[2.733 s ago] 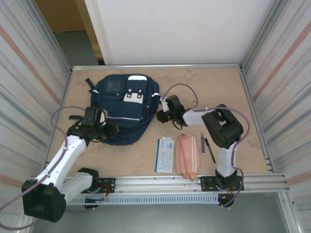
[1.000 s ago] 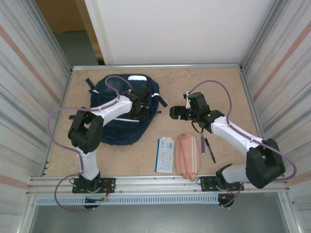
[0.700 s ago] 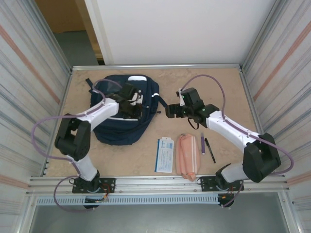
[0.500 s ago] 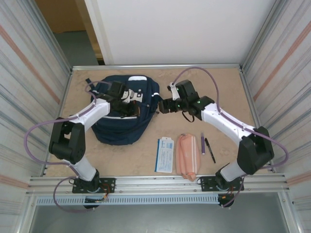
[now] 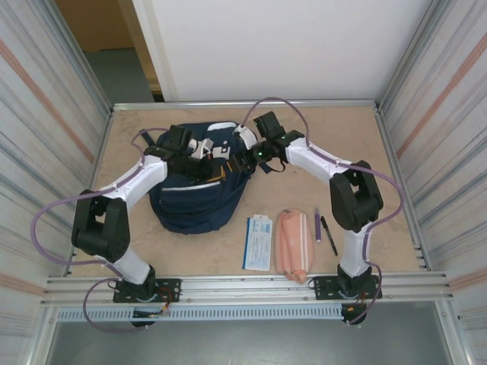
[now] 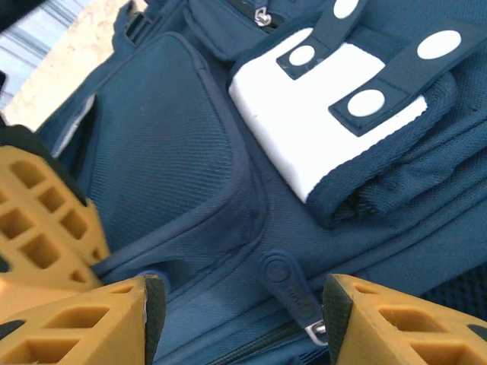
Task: Pack the student bag
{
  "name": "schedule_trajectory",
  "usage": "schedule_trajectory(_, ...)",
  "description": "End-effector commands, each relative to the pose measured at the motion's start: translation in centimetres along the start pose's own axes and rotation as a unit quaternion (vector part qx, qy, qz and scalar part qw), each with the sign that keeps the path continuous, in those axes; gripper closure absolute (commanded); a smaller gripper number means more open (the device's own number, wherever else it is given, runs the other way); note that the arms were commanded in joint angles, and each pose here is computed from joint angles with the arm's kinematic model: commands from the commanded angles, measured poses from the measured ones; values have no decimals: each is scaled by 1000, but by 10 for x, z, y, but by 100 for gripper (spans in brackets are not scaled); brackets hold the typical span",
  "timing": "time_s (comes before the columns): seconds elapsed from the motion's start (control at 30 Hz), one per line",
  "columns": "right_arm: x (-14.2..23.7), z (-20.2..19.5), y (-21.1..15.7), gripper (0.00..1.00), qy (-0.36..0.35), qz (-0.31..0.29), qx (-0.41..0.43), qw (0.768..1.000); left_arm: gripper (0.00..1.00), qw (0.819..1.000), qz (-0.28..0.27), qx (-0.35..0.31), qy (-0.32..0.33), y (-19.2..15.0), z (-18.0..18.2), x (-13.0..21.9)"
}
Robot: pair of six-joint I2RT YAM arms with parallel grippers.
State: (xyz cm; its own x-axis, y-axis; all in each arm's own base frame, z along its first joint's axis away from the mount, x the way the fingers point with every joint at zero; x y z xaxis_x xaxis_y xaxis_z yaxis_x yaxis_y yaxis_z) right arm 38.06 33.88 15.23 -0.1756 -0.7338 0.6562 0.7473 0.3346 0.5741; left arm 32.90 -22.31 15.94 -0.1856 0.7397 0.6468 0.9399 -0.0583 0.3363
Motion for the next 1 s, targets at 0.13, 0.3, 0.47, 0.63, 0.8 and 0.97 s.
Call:
schedule_trajectory(0.13, -7, -7, 1, 41, 13, 17, 55, 998, 100, 996, -6, -33, -83, 5, -45, 22)
schedule_trajectory(0.3, -17, -10, -6, 42, 28, 35, 62, 997, 100, 996, -1, -34, -85, 3, -47, 24)
schedule_trajectory(0.47, -13, -13, -6, 57, 6, 41, 62, 997, 100, 996, -1, -32, -78, 1, -46, 26)
schedule_trajectory(0.63, 0, -20, -6, 65, -62, 31, 57, 996, 100, 998, -7, -25, -63, 2, -40, 27)
schedule_trajectory(0.8, 17, -20, -9, 66, -114, 20, 51, 992, 100, 998, -14, -21, -51, 4, -35, 29)
schedule_trajectory(0.97, 47, -65, -11, 55, -343, -1, 43, 938, 100, 999, -19, -19, -35, 4, -30, 28)
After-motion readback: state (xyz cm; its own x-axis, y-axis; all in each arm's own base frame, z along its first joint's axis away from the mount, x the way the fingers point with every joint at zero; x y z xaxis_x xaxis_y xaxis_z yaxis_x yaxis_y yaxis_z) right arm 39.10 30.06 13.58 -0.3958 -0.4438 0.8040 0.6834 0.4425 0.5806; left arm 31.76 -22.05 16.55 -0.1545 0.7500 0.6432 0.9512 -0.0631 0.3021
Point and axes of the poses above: each hand's point on the last joint's axis, 136 mm out from that joint toward the fingers, its own x axis back along the fingers, its own z axis along the line the jaws close on, y = z × x, the point moved 1 cm from there along x, back along the fingers, and after that the axes turned 8 degrees about -x, right-handed, at the moved point
